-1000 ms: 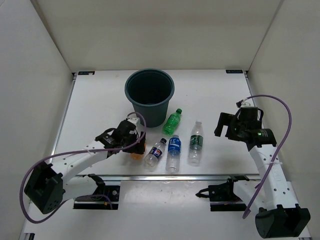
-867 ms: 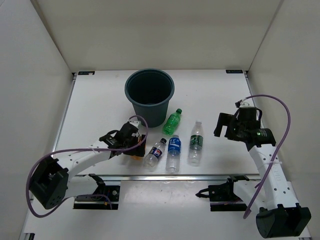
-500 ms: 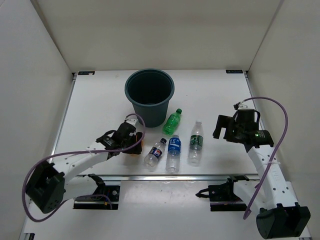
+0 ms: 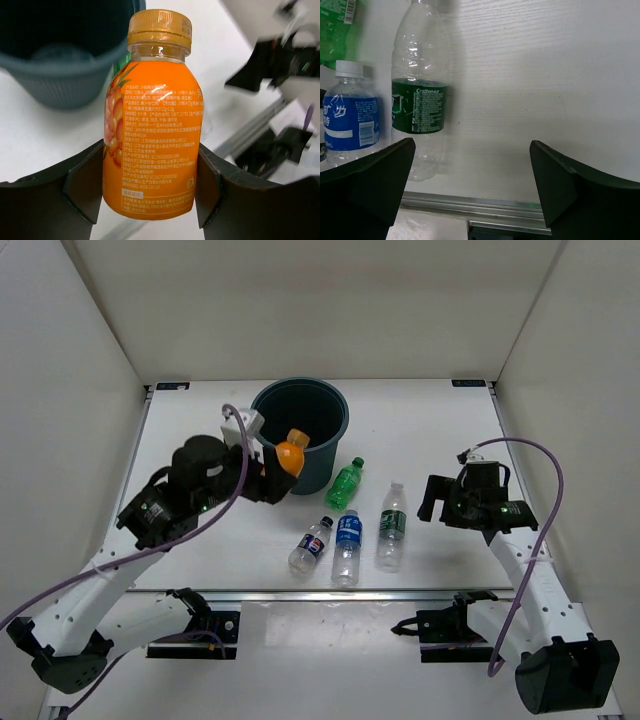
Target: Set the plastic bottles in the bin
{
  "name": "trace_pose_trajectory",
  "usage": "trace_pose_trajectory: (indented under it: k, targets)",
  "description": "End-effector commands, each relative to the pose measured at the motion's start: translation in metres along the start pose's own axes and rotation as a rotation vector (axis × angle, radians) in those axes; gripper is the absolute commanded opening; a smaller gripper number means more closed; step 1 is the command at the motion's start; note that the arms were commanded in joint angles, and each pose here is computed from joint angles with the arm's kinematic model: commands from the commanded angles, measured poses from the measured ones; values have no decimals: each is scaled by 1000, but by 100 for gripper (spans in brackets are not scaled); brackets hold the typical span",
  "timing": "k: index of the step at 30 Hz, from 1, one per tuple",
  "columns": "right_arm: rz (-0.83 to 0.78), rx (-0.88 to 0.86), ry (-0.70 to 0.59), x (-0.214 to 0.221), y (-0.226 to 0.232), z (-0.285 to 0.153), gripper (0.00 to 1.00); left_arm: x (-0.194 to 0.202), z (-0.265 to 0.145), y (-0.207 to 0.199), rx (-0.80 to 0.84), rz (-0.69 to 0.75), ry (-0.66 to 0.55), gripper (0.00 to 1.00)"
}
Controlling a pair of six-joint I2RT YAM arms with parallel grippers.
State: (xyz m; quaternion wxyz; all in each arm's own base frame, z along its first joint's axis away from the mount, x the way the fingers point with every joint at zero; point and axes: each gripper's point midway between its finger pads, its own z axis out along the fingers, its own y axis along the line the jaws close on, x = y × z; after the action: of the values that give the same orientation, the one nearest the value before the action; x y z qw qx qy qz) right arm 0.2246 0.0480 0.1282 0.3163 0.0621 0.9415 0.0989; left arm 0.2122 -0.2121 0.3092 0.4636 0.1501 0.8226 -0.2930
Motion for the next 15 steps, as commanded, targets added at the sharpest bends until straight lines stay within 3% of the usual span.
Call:
trace_pose_trajectory:
  k: [1,4,8,11,15]
  targets:
    - [-9,-55,-41,-10,13,4,96,-49,9,0,2,39,-97,41]
    - [-28,-82,-25,-8,24,10,95,-88,39,11,-66,48,-185,46]
    - [-62,-74,2,-5,34,18,95,-99,105,30,-180,77,-119,56]
    - [-63,-75,-12,-8,36,21,95,-114,126,62,-277,24,-126,56]
    - [-62,-78,-14,-10,39,26,95,-117,129,76,-317,6,-132,54]
